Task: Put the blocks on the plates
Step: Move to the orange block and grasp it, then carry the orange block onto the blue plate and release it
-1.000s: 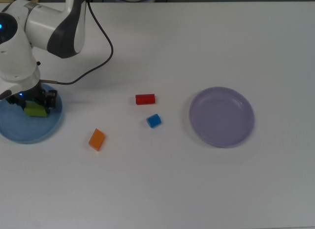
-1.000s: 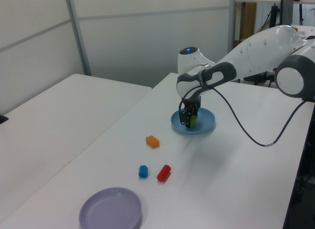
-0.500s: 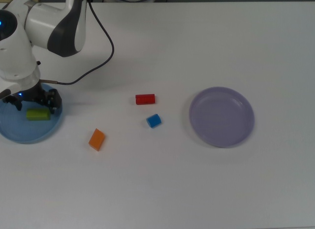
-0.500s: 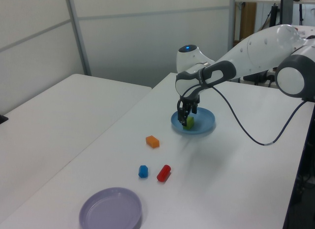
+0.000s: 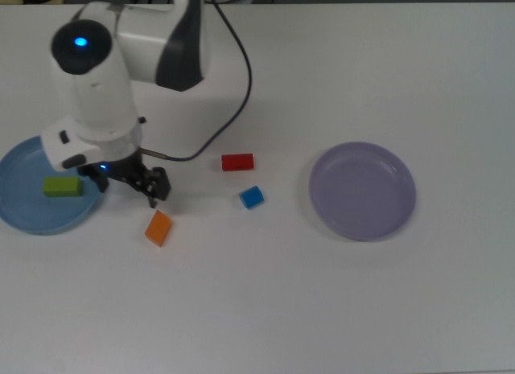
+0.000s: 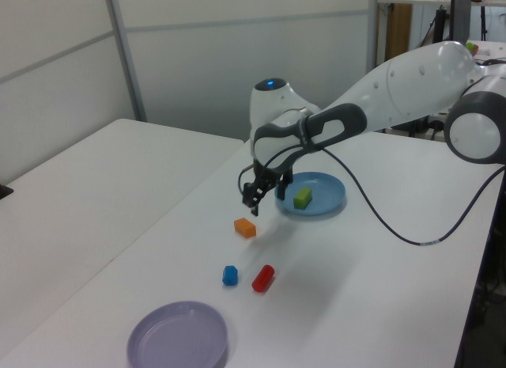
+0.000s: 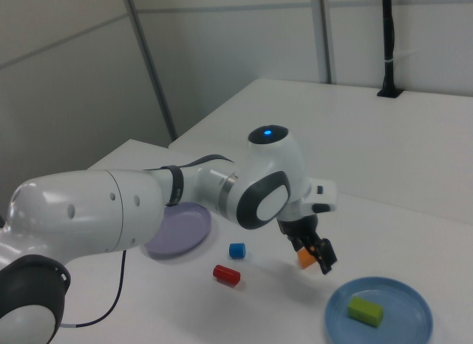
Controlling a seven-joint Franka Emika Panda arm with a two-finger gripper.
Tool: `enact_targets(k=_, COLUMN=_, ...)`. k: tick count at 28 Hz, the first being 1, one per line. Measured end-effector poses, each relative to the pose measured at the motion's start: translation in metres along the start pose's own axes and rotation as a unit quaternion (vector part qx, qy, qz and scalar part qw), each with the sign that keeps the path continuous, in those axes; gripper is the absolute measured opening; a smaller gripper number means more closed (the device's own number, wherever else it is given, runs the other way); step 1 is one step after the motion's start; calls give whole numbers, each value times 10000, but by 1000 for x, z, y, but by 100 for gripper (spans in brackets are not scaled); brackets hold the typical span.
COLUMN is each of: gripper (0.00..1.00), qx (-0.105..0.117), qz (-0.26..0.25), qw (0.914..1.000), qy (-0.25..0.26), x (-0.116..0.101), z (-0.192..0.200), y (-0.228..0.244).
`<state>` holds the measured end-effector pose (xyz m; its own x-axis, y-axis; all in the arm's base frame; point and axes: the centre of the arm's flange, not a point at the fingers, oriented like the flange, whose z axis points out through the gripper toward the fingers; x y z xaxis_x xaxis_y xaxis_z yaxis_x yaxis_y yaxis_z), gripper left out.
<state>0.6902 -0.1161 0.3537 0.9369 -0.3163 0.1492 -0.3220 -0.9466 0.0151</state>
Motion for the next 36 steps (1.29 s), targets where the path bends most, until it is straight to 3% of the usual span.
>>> enact_targets(k=4, gripper=100, qx=115, qz=395, qw=9987, qy=288, x=1, z=11, y=-28)
enact_targets(k=9, gripper=98, qx=162, qz=539, qw=9979, qy=322, x=-3, z=47, y=-43)
enact_targets(k=14, gripper=79, qx=236, qz=577, qw=9966, qy=541, x=0, z=67, y=-45)
enact_targets(k=26, gripper=34, qx=280, qz=674, qw=9946, qy=735, x=10, z=49, y=-41)
enact_targets(k=36, gripper=34, qx=182, qz=793, qw=9934, qy=813, x=19, z=17, y=-4)
